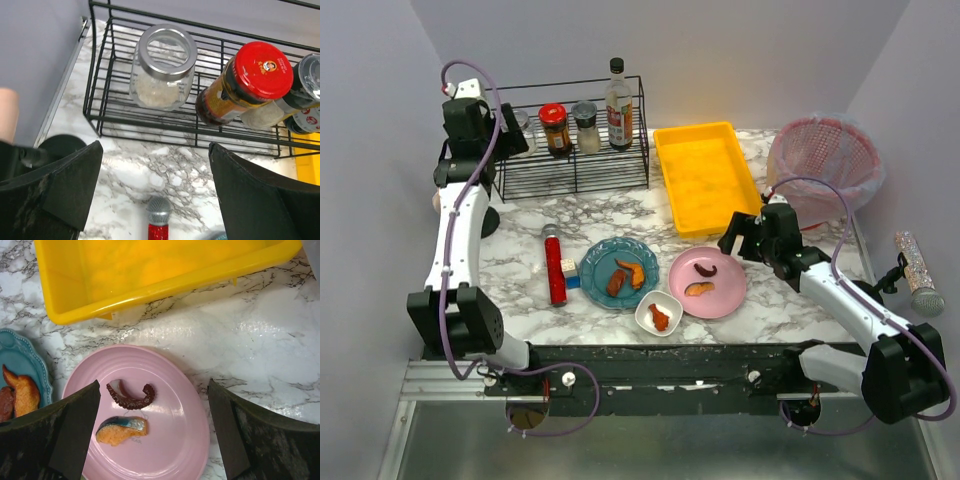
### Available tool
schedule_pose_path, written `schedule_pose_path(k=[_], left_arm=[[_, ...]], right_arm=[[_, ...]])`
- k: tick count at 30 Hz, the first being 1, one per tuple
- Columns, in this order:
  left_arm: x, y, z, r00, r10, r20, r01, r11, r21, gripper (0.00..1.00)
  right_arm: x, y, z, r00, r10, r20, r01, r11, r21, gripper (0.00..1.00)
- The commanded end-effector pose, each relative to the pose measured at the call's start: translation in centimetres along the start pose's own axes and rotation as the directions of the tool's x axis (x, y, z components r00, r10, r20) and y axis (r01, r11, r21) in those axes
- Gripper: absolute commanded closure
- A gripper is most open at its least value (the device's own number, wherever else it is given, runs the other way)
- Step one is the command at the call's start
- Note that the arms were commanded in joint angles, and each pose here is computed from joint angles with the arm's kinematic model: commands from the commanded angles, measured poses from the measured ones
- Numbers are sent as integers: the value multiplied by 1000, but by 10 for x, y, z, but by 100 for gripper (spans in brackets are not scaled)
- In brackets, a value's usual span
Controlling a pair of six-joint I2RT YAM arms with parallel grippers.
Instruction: Clear the kitchen counter
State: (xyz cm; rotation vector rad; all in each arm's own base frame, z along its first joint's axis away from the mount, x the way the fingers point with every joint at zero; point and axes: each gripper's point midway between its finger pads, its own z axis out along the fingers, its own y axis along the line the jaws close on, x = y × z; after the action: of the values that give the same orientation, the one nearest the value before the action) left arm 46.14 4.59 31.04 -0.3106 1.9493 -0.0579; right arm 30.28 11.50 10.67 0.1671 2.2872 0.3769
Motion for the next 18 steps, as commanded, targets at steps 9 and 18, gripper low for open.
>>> schedule_pose_path(k=[9,18], left_arm=[[47,9,-78,992,-127,-6,127,992,-19,1],[99,-64,-104,994,-101,-43,109,958,264,1]], right_arm=[[-8,6,-3,1000,-7,25,8,1000,-22,4],[-15,32,-9,996,-62,66,73,982,-175,5]])
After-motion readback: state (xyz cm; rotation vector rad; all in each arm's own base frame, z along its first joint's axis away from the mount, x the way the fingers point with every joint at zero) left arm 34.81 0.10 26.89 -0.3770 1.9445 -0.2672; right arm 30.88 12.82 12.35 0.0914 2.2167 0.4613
